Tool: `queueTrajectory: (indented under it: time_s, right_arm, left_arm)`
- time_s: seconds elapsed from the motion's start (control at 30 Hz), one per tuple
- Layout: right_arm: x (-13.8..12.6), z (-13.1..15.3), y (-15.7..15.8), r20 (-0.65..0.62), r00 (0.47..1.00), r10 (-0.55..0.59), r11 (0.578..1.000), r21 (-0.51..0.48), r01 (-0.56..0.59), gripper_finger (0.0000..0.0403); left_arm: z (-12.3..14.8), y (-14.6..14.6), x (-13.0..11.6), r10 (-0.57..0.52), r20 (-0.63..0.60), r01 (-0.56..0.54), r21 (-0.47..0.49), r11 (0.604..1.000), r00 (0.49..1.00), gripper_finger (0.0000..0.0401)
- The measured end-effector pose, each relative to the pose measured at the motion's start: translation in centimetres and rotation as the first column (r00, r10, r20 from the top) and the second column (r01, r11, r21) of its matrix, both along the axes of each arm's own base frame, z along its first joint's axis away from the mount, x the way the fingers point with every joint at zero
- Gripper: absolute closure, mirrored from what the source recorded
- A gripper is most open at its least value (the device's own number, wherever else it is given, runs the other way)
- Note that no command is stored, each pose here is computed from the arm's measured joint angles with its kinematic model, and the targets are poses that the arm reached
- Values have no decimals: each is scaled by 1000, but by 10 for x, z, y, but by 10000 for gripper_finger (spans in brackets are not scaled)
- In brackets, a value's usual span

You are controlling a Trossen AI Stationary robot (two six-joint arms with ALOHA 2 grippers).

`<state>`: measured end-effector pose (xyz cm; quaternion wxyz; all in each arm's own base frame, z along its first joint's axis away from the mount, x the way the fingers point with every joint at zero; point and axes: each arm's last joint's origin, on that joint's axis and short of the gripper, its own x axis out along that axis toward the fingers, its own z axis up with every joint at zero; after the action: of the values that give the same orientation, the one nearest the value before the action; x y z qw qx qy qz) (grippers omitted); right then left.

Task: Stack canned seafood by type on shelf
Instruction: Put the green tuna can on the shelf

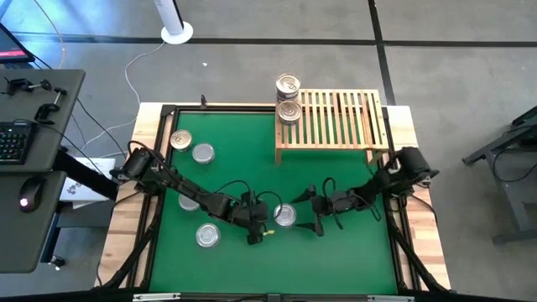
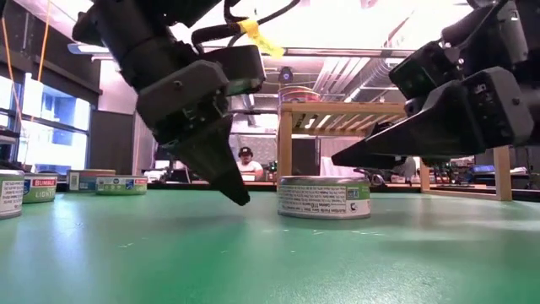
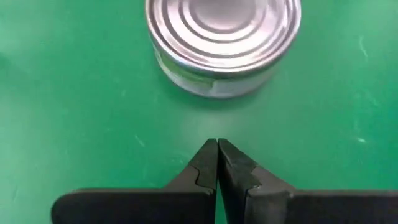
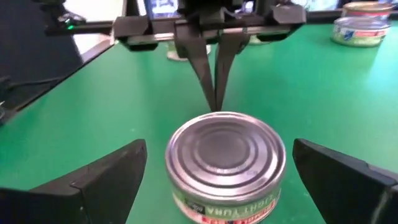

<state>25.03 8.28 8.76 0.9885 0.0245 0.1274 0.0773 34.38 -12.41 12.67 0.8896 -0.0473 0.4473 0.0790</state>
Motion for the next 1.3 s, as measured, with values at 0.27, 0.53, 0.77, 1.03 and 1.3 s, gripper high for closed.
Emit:
queueTrajectory:
  time_s: [0.27, 0.53, 0.77, 1.03, 1.3]
  right_arm:
    - [11, -16, 9, 7, 999, -42, 999, -27, 42, 4]
    - [-3, -14, 3, -21, 997, -79, 997, 14, 79, 4]
    - [-21, -23, 2, -92, 984, -152, 988, -11, 151, 4]
    - [-2, -29, 8, -86, 983, -163, 986, -46, 159, 4]
    - [9, -35, 9, -65, 980, -189, 982, -42, 186, 3]
  left_arm:
    - [0, -2, 8, -11, 75, 12, -10, 1000, 997, 401]
    - [-4, -2, 10, -17, 84, 18, -9, 1000, 996, 401]
    - [-3, 1, 12, -9, 95, 10, -10, 1000, 995, 401]
    - [-16, 12, 24, -6, 132, 5, 7, 1000, 991, 401]
    - [-28, 16, 33, -26, 193, 23, 20, 1000, 981, 401]
